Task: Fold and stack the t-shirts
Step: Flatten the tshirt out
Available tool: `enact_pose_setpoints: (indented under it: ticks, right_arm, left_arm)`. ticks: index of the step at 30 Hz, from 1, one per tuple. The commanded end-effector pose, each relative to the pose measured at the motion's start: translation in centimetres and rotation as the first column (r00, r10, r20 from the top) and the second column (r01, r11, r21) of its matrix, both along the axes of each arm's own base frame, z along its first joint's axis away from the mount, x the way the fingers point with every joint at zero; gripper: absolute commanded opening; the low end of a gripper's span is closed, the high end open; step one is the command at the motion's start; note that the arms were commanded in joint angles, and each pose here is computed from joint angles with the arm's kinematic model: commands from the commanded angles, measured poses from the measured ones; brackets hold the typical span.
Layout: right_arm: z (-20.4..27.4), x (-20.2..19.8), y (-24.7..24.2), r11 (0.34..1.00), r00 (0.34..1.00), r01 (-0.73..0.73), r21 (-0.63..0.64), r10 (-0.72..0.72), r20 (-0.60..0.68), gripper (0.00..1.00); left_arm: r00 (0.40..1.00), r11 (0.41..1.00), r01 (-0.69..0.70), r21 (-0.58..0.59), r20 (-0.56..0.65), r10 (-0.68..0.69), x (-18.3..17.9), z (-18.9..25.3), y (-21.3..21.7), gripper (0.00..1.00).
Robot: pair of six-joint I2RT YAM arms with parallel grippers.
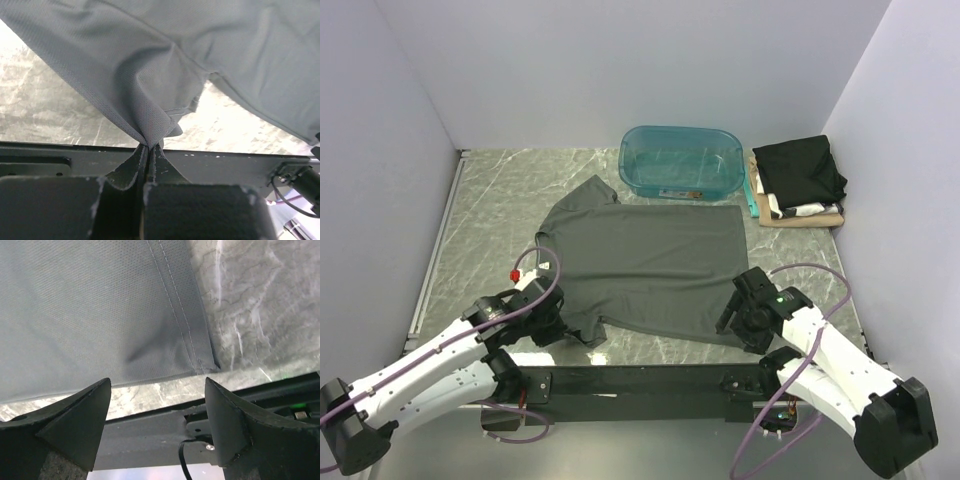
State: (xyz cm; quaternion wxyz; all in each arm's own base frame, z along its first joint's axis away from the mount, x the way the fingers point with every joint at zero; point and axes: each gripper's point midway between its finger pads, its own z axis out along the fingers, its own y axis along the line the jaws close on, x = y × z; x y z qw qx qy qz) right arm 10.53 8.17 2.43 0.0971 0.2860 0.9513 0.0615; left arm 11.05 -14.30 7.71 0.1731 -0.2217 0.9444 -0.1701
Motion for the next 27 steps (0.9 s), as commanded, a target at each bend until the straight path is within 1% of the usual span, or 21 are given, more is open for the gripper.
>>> enact_pose_setpoints:
  ticks: [1,3,5,8,9,13,14,16,17,19,20,22,23,25,26,27]
  right_arm:
    - [1.8,0.4,-0.4,1.000,1.000,-0.002,-0.025,0.003,0.031,0.81]
    - [1.7,0.1,-0.5,1.000,0.999,0.007,-0.019,-0.007,0.031,0.81]
    - [1.4,-0.3,0.0,1.000,1.000,0.021,0.014,-0.021,0.009,0.80]
    - [-0.1,-1.0,0.5,0.998,0.999,0.044,0.049,-0.043,-0.021,0.80]
    - [-0.5,-0.7,0.7,0.997,0.999,0.047,0.055,-0.046,-0.010,0.79]
    - [-0.6,1.0,0.6,1.000,0.999,0.014,0.022,-0.015,0.034,0.79]
    - [-0.8,1.2,0.3,1.000,1.000,0.008,-0.005,-0.008,0.021,0.79]
    - [-1.2,1.3,0.3,1.000,1.000,-0.008,-0.020,0.009,0.005,0.78]
    - [-1.4,1.4,0.3,1.000,1.000,-0.012,-0.027,0.012,-0.002,0.75]
    - [-1.3,1.6,0.1,0.999,1.000,-0.018,-0.038,0.018,0.002,0.72]
    - [-1.2,1.7,0.0,0.999,1.000,-0.017,-0.044,0.017,0.013,0.66]
    - [-1.0,2.0,-0.4,0.998,0.999,-0.009,-0.063,0.011,0.034,0.60]
    - [-0.9,2.1,-0.4,0.998,0.999,-0.005,-0.063,0.008,0.041,0.50]
    - [-0.9,2.1,-0.4,0.998,0.999,-0.006,-0.058,0.009,0.050,0.41]
    - [-1.0,2.2,-0.4,0.998,0.998,-0.005,-0.059,0.009,0.055,0.34]
    - [-1.0,2.2,-0.5,0.998,0.998,-0.009,-0.062,0.012,0.057,0.30]
  left_arm:
    - [0.996,1.000,0.003,-0.030,0.091,0.000,1.4,2.1,-0.4,0.01]
    - [0.995,0.999,0.006,-0.035,0.097,-0.003,1.4,2.2,-0.5,0.01]
    - [0.995,1.000,0.001,-0.030,0.101,0.002,1.5,2.2,-0.4,0.01]
    - [0.994,1.000,0.006,-0.025,0.106,-0.003,1.6,2.2,-0.4,0.01]
    - [0.994,1.000,0.008,-0.027,0.106,-0.005,1.6,2.2,-0.4,0.01]
    - [0.995,1.000,0.007,-0.027,0.104,-0.004,1.6,1.9,-0.4,0.01]
    - [0.994,1.000,-0.010,-0.010,0.112,0.011,1.8,2.0,0.0,0.01]
    - [0.990,0.999,-0.036,-0.006,0.138,0.036,2.3,2.7,0.2,0.01]
    - [0.984,0.998,-0.065,0.012,0.166,0.062,2.9,2.9,0.8,0.01]
    - [0.977,0.994,-0.110,0.009,0.187,0.106,3.3,3.6,1.2,0.01]
    - [0.973,0.993,-0.121,0.002,0.197,0.118,3.5,3.8,1.3,0.01]
    - [0.972,0.993,-0.114,-0.024,0.203,0.116,3.5,3.9,0.9,0.01]
    - [0.973,0.994,-0.110,-0.030,0.200,0.113,3.4,3.9,0.8,0.01]
    - [0.974,0.993,-0.119,-0.027,0.192,0.122,3.2,3.8,1.1,0.01]
    - [0.974,0.992,-0.124,-0.024,0.190,0.127,3.1,3.8,1.3,0.01]
    - [0.973,0.991,-0.128,-0.026,0.192,0.131,3.1,4.0,1.4,0.01]
